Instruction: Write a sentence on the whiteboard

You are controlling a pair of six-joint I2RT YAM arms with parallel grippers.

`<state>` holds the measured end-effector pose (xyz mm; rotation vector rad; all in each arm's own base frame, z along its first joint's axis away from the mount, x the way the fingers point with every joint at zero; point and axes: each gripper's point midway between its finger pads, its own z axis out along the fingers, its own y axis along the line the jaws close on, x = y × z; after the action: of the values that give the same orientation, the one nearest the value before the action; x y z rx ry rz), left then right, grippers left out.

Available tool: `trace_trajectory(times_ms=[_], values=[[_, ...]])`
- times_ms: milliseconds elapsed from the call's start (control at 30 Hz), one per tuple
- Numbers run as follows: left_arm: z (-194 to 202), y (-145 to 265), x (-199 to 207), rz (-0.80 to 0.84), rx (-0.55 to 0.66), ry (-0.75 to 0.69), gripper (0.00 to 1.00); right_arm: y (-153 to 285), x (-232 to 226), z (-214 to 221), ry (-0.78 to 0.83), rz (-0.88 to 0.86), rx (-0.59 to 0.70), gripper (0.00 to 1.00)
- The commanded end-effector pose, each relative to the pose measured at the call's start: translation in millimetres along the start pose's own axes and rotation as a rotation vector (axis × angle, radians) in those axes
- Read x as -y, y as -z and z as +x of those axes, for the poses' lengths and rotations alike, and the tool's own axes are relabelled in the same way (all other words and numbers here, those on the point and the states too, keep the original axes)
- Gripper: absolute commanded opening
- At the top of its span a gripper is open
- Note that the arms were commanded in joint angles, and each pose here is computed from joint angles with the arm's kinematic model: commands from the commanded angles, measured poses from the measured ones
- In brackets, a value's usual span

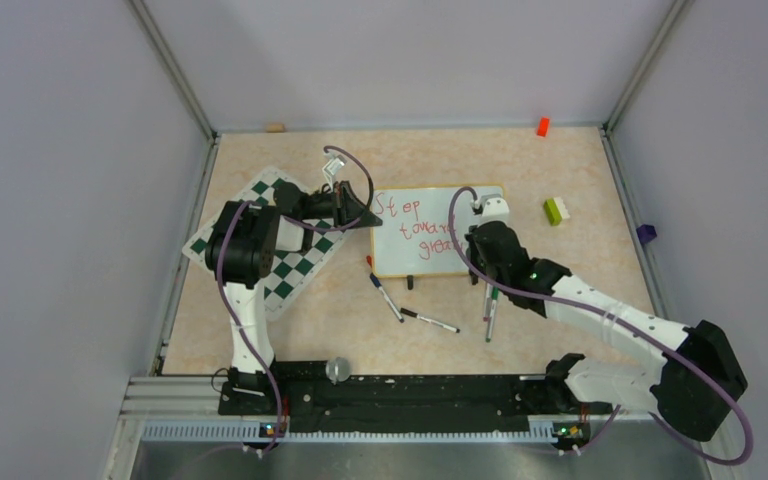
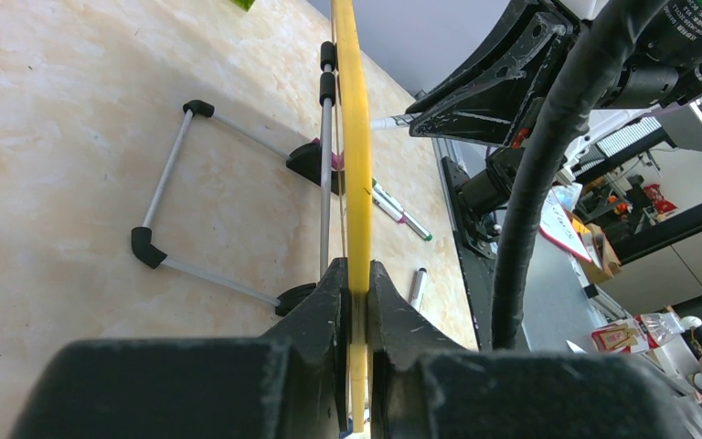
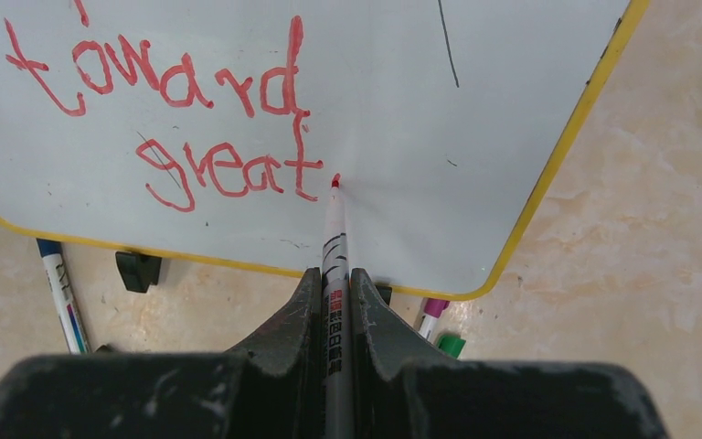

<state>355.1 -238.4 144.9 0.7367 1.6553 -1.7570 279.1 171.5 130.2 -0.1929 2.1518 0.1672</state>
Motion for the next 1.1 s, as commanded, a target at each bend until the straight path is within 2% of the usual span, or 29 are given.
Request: trace_trajectory(times_ms=[0,433,1067], values=[[-16.4,-0.3,10.2,0.010,0.034,-0.121,0.00,0.6,1.1,-31.7,-0.023,0.026,0.082,0.00],[-16.5,-0.3,10.4,0.010,0.034,-0.123,0.00,4.8,14.1,-28.0,-0.021,0.083,0.080,0.00],[-16.2,-0.3,10.8,0.010,0.033,-0.123,0.00,3.3,4.9,3.8,-0.026,0.009,-0.007,0.00]])
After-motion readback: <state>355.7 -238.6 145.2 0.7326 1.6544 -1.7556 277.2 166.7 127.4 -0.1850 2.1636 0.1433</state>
